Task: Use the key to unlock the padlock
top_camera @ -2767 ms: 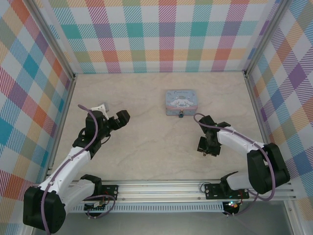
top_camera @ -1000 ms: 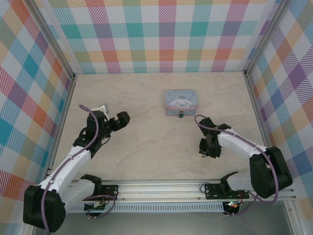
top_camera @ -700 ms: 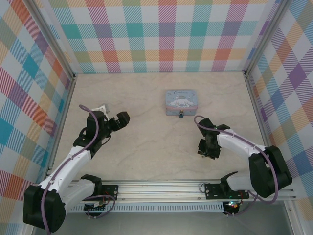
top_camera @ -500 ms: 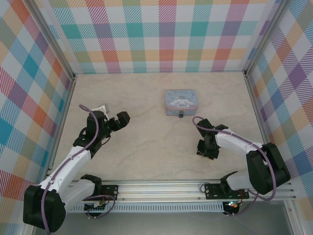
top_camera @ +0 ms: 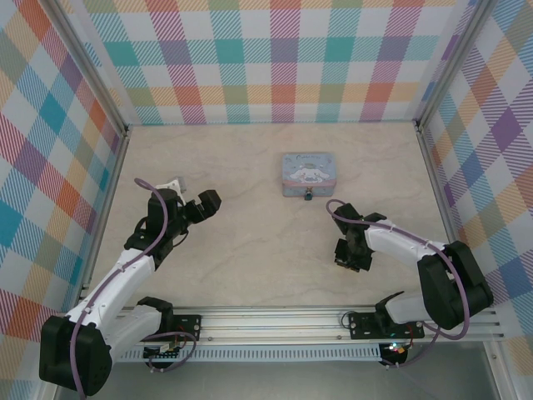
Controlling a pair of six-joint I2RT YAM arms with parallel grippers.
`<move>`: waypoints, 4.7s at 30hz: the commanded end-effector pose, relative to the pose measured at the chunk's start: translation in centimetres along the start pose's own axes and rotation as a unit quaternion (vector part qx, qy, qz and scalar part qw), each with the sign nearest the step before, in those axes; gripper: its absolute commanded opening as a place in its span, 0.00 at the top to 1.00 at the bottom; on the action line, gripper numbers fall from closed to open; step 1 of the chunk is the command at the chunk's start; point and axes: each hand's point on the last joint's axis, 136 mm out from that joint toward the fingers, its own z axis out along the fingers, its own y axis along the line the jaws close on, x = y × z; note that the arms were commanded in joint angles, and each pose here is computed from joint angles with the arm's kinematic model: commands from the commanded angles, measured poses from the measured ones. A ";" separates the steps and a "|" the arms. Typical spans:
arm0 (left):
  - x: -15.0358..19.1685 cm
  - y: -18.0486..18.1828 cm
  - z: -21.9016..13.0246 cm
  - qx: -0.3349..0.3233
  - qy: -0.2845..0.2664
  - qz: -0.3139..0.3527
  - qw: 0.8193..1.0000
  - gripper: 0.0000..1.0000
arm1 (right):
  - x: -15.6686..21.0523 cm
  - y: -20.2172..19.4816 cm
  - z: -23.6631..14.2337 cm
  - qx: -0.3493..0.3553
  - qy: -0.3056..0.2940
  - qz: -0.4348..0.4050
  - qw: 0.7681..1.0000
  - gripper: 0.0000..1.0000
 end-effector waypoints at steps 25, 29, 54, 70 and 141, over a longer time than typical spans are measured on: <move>-1.2 -1.9 -1.2 0.024 -0.012 0.013 1.000 0.00 | -1.5 3.7 -2.9 -0.082 -0.070 -0.059 0.992 1.00; -1.8 -4.3 -1.9 0.076 -0.010 0.019 0.997 0.01 | -2.8 8.1 -6.9 -0.217 -0.142 -0.117 0.959 1.00; 4.3 -22.1 -5.3 0.418 0.160 0.179 0.876 0.53 | -0.4 20.2 -23.4 -0.453 -0.316 -0.414 0.724 1.00; 7.1 -23.3 -3.9 0.423 0.202 0.202 0.860 0.72 | 0.8 22.0 -25.1 -0.478 -0.309 -0.426 0.703 1.00; 4.6 -23.8 -6.6 0.405 0.144 0.252 0.867 1.00 | 3.8 20.6 -28.7 -0.625 -0.238 -0.440 0.600 0.41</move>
